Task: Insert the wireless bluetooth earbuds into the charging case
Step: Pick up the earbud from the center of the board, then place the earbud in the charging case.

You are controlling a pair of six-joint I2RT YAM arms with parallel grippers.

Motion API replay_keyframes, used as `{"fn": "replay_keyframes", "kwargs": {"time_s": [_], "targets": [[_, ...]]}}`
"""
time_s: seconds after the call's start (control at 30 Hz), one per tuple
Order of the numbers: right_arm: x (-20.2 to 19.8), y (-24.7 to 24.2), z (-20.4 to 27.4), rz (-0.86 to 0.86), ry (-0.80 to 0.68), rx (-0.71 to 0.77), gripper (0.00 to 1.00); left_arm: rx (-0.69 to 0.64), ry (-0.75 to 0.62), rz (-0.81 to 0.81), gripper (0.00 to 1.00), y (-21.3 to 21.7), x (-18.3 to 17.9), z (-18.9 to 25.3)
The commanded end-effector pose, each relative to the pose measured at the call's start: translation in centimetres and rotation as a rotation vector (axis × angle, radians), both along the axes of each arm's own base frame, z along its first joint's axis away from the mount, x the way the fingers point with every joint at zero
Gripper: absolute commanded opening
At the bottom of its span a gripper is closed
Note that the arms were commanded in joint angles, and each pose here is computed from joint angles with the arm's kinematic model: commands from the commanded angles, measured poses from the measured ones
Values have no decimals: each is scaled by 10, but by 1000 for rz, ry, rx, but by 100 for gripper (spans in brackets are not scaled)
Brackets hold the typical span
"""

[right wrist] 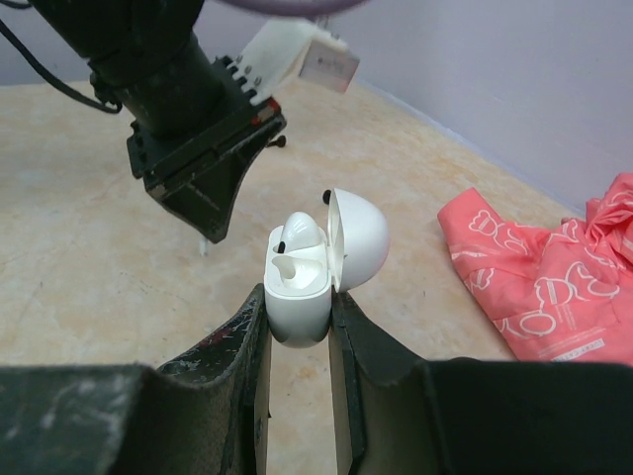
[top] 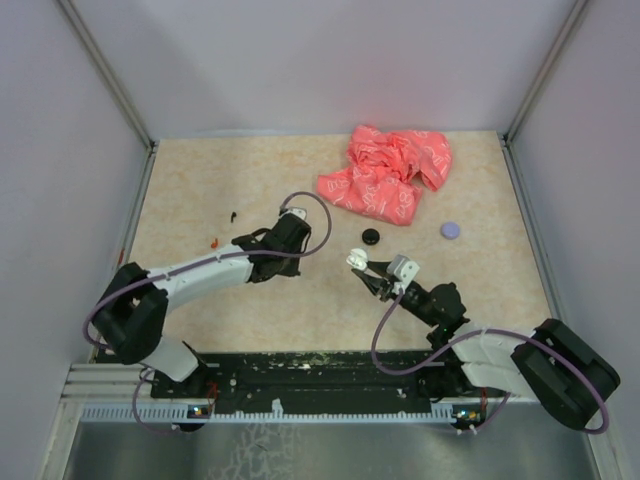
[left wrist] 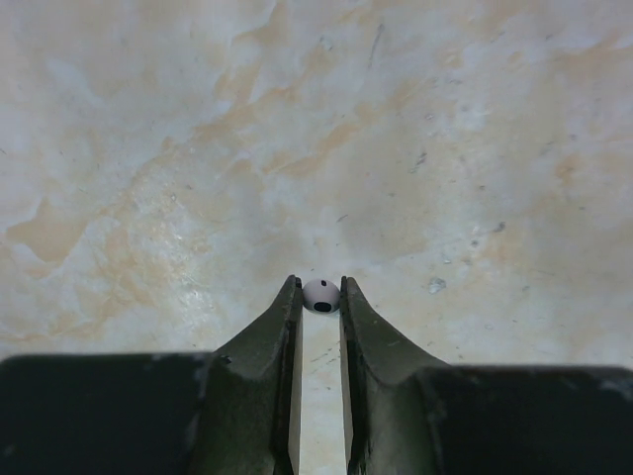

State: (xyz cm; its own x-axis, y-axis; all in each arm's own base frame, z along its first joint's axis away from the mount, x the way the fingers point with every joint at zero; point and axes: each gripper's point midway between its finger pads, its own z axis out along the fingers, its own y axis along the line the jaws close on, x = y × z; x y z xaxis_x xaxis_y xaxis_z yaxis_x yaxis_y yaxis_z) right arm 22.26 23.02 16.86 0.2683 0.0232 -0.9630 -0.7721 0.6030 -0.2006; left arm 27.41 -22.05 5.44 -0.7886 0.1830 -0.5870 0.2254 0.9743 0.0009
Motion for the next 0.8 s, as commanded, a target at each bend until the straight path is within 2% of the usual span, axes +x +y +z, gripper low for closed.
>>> {"fn": "replay_keyframes", "kwargs": {"time_s": [0.0,0.4,0.77], "targets": [[2,5,31,15,-71,61,0,-41,-173,-68,14,-16,14,64],[8,5,36,-9,-54,92,0,-102,-530,-329,13,-64,1,172],[14,12,56,5,-69,171,0,-180,-833,-569,13,-96,-26,230]]}}
